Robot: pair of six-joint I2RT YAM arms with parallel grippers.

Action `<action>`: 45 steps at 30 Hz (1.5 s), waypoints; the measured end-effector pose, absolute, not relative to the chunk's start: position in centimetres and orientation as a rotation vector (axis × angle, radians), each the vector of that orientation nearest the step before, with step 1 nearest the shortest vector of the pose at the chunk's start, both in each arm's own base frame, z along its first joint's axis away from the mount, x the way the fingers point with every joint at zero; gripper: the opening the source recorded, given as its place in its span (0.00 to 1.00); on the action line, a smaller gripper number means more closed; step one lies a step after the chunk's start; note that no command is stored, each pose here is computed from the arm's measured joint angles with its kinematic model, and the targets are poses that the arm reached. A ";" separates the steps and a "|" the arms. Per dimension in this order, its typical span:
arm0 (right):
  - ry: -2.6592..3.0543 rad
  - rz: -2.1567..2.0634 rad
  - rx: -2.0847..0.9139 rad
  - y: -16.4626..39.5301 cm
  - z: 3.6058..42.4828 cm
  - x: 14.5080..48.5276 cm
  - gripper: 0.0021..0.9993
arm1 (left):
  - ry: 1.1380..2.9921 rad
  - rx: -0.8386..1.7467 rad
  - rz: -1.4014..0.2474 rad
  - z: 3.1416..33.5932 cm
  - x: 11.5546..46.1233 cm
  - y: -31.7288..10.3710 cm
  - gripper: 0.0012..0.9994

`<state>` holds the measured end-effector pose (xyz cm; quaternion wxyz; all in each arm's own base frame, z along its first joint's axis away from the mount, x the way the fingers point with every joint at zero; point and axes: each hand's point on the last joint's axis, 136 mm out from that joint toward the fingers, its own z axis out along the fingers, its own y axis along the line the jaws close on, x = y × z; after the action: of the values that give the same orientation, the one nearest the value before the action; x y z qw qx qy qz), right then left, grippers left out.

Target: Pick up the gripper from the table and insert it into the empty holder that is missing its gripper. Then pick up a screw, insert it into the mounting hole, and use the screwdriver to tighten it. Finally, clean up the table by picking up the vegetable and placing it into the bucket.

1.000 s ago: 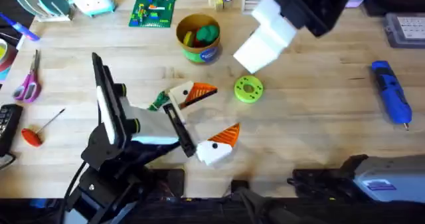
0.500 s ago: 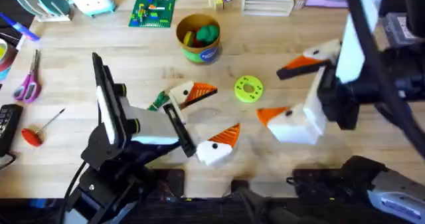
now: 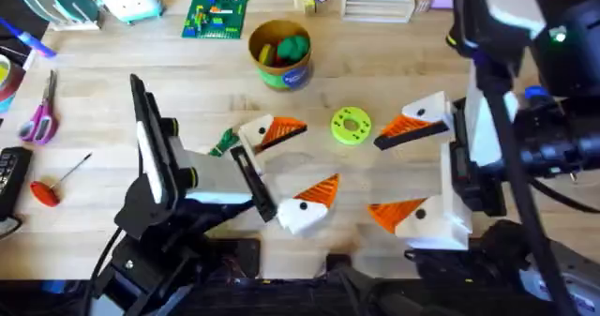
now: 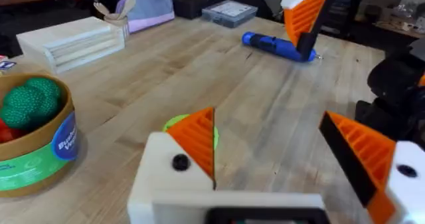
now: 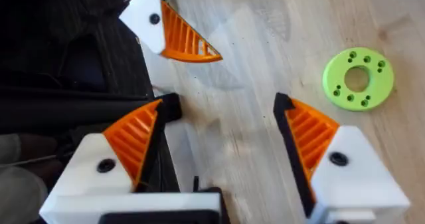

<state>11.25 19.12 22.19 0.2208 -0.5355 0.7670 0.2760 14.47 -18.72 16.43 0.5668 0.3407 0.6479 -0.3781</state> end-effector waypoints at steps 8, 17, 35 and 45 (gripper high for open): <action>2.085 0.758 -1.516 19.2 22.2 11.2 0.99 | 1.520 0.806 -0.888 16.4 14.4 -18.7 0.02; 2.081 0.754 -1.520 19.2 22.2 11.2 0.99 | 1.518 0.810 -0.891 16.4 14.4 -18.8 0.01; 2.478 -0.089 -0.426 4.8 21.6 23.1 0.99 | 1.451 0.943 -0.976 16.5 12.1 -19.8 0.00; 2.577 -0.454 0.239 -9.7 20.6 23.0 0.99 | 1.454 0.946 -0.980 16.4 12.1 -19.8 0.00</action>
<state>23.04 -9.74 20.63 0.2543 0.0881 0.9485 -0.1670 12.08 -19.81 16.42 0.5437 0.3986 0.6124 -0.4129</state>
